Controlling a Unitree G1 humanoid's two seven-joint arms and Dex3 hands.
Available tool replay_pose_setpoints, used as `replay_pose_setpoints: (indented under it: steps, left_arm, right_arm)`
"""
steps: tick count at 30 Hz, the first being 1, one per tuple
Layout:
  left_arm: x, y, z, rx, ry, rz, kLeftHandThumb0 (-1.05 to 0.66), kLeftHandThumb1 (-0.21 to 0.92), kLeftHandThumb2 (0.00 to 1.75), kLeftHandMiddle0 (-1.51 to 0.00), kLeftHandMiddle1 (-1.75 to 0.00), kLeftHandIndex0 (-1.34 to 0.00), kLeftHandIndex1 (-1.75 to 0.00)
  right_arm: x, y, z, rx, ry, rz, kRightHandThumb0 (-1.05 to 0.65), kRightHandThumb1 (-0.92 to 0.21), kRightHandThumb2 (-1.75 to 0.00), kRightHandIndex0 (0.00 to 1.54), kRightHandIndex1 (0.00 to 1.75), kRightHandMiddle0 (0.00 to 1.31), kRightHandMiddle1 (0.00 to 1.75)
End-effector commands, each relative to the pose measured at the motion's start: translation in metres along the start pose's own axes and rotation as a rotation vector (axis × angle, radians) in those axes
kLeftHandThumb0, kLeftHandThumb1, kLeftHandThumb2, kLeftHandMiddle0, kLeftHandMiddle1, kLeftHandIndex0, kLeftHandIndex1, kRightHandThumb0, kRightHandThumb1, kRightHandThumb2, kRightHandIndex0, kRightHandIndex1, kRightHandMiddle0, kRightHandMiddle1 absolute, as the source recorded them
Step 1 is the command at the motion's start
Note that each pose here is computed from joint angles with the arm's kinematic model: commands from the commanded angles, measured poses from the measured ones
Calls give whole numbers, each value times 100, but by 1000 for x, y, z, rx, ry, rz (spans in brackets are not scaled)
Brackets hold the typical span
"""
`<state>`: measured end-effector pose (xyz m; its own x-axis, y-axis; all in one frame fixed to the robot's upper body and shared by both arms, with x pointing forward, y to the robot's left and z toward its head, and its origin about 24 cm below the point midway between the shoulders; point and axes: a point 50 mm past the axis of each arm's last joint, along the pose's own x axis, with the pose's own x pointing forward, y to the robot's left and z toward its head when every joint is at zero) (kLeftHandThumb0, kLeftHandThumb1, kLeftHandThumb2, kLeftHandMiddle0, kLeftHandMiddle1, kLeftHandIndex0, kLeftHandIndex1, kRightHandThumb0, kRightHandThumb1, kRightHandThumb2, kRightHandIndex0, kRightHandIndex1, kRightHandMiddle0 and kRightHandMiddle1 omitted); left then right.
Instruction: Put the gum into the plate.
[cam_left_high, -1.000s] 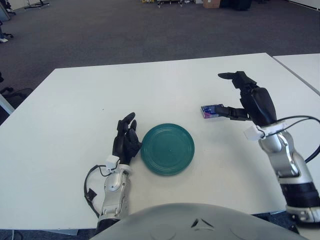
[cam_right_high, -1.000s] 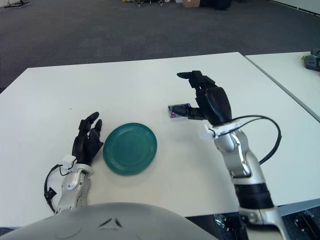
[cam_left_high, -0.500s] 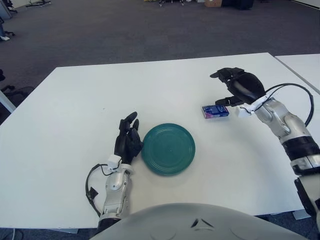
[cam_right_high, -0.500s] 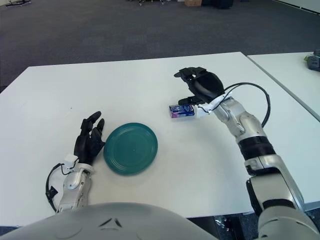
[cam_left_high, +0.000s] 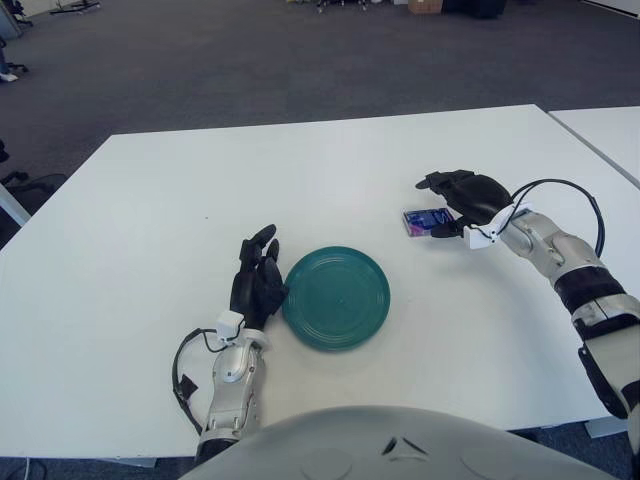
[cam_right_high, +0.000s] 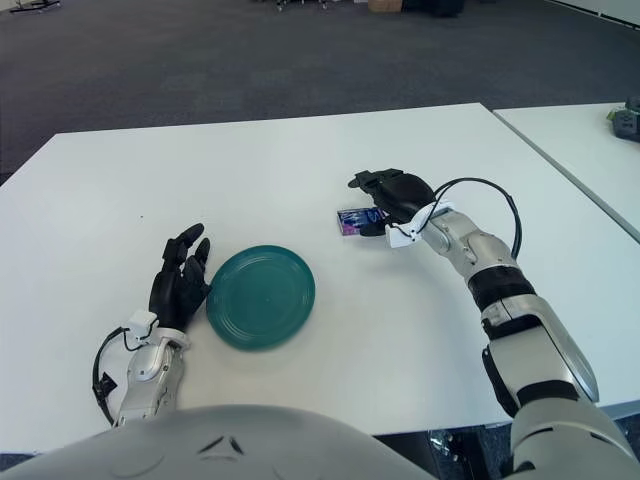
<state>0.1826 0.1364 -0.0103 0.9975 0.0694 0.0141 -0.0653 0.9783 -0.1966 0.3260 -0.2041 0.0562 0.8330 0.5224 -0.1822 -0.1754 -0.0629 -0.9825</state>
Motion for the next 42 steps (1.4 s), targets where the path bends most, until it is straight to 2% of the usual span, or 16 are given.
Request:
replay_pose_setpoints:
  steps: [1, 4, 9, 17, 29, 35, 42]
  left_arm:
    - [-5, -4, -7, -39, 34, 24, -88, 92, 85, -42, -2, -3, -94]
    - [-5, -4, -7, -65, 27, 28, -89, 92, 84, -44, -3, -5, -95]
    - [-5, -3, -7, -107, 20, 27, -90, 92, 81, -47, -5, -11, -98]
    - [-5, -3, -6, -122, 18, 28, -91, 92, 80, -48, -5, -13, -98]
    - [-2, -3, -7, -127, 11, 30, -91, 92, 82, -48, -4, -11, -95]
    - [0, -7, -6, -123, 2, 25, -90, 92, 80, -48, -3, -11, -95]
    - [2, -9, -6, -141, -8, 38, -87, 92, 78, -49, -3, -12, -96]
  right_arm:
    - [8, -6, 4, -23, -45, -1, -89, -92, -65, 24, 0, 0, 57]
    - [8, -1, 5, -20, -57, 24, -90, -92, -68, 24, 0, 0, 56]
    - [1, 19, 7, -7, -75, 73, -92, -92, -73, 24, 0, 0, 56]
    - [-1, 24, 5, 1, -84, 112, -93, -92, -76, 24, 0, 0, 54]
    - [8, 44, 2, -34, 6, 223, -93, -92, -76, 20, 1, 0, 48]
    - [10, 54, 3, -103, 14, 264, -95, -92, -80, 22, 2, 0, 50]
    - [14, 54, 2, -215, 8, 308, -95, -92, -83, 25, 2, 0, 52]
